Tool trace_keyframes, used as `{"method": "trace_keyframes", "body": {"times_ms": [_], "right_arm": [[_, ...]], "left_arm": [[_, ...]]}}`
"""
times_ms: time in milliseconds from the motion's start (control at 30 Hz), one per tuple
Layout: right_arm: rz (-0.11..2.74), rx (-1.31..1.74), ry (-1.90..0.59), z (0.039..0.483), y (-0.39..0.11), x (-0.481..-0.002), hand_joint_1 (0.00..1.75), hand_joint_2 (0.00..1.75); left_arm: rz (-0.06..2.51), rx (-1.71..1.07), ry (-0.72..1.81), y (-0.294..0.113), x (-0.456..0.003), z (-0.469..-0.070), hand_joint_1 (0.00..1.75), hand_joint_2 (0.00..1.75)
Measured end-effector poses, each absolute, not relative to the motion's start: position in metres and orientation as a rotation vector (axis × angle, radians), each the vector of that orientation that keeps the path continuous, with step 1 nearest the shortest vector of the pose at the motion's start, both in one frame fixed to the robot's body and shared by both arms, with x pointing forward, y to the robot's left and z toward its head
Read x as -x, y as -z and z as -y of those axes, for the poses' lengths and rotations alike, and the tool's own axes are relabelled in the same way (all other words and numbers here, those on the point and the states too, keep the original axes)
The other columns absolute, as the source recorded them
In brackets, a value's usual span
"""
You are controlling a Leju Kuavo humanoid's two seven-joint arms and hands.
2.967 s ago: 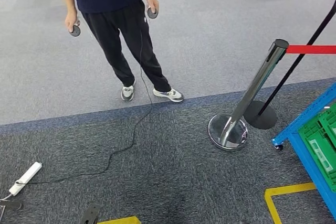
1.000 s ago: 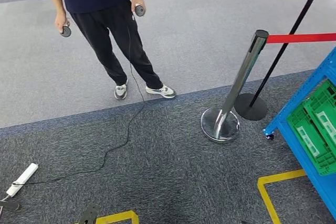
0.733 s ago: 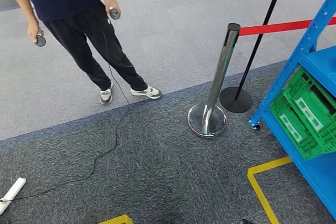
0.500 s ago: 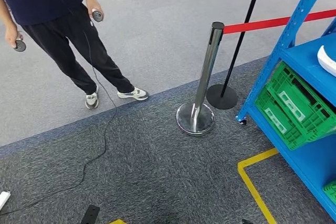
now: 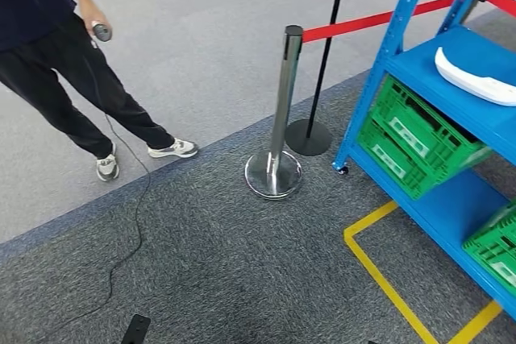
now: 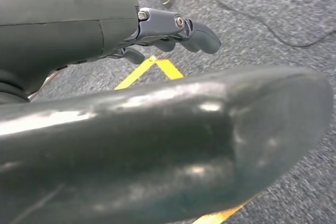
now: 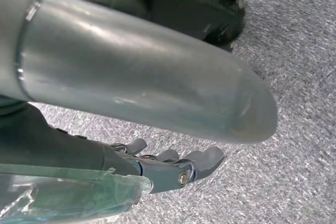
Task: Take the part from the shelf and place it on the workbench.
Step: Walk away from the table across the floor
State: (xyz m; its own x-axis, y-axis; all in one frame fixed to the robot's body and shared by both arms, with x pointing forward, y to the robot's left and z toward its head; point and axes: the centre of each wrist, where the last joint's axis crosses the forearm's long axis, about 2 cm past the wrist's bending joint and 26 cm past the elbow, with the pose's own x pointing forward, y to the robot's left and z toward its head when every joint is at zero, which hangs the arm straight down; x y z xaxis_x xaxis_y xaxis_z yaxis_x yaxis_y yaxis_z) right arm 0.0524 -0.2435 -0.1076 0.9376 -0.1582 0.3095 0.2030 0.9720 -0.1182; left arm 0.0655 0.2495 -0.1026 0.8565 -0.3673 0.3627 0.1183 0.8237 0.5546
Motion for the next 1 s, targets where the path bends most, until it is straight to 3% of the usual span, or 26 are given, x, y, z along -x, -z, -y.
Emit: {"method": "trace_keyframes", "body": {"times_ms": [600,1000], "right_arm": [[0.301,0.139,0.176,0.243,0.107,-0.054,0.0,0.0],[0.323,0.137,0.158,0.245,0.108,-0.052,0.0,0.0]], "left_arm": [[0.461,-0.55,0.262,0.103,-0.062,-0.246,0.0,0.0],[0.44,-0.613,0.063,0.104,-0.057,-0.256,0.0,0.0]]}}
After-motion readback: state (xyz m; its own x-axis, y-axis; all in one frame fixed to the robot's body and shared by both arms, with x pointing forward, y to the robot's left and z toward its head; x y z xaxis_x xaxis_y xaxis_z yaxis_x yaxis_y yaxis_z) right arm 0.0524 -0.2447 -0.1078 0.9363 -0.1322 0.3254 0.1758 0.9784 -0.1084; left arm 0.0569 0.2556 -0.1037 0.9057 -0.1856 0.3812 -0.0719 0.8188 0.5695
